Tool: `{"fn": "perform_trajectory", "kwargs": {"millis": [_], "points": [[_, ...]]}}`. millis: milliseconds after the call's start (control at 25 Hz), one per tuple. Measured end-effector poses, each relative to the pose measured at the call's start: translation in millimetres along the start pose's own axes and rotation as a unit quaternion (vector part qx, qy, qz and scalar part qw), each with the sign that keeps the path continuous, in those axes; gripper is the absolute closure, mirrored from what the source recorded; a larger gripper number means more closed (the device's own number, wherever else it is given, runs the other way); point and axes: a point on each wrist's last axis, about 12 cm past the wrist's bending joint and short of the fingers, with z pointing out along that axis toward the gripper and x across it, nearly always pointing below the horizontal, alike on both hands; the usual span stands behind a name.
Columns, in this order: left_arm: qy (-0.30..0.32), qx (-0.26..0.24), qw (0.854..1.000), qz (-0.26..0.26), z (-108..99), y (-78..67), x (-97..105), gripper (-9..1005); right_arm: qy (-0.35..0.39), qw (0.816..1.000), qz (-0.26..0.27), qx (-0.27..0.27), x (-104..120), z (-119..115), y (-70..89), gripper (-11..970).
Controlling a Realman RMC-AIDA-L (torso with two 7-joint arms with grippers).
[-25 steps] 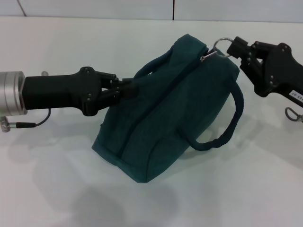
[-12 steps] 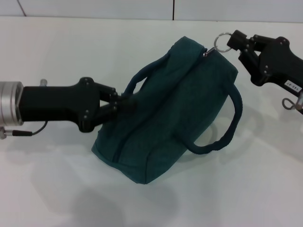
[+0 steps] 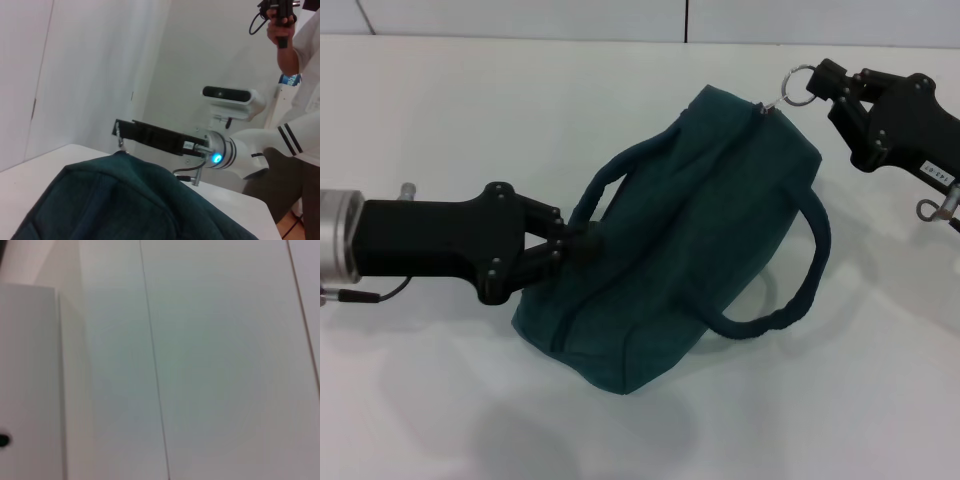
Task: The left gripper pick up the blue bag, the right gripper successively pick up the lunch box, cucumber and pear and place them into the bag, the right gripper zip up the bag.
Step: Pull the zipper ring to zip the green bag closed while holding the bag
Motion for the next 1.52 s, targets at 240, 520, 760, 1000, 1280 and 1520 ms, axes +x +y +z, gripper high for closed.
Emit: {"fn": "perform_trajectory", "kwargs": {"millis": [240, 520, 760, 1000, 1280, 1520], "points": [[0.000, -0.003, 1.000, 0.003, -5, -0.7, 0, 934, 0.017, 1.000, -0.006, 0.018, 5, 0, -3.7, 946], [0.001, -0.008, 1.000, 0.003, -10, -0.9, 0, 934, 0.028, 0.999, -0.005, 0.030, 7, -1, -6.3, 946], [0.000, -0.013, 1.000, 0.006, -15, 0.1, -2, 933, 0.052, 0.997, 0.001, 0.049, 17, -6, -7.9, 946], [-0.001, -0.015, 1.000, 0.010, -17, 1.7, -5, 933, 0.071, 0.995, 0.008, 0.063, 25, -12, -8.8, 946], [0.001, -0.016, 1.000, 0.013, -19, 2.8, -6, 935, 0.092, 0.993, 0.003, 0.075, 31, -13, -11.1, 946], [0.001, -0.018, 1.000, 0.017, -22, 2.3, -9, 940, 0.100, 0.992, -0.003, 0.079, 33, -12, -11.2, 946]]}}
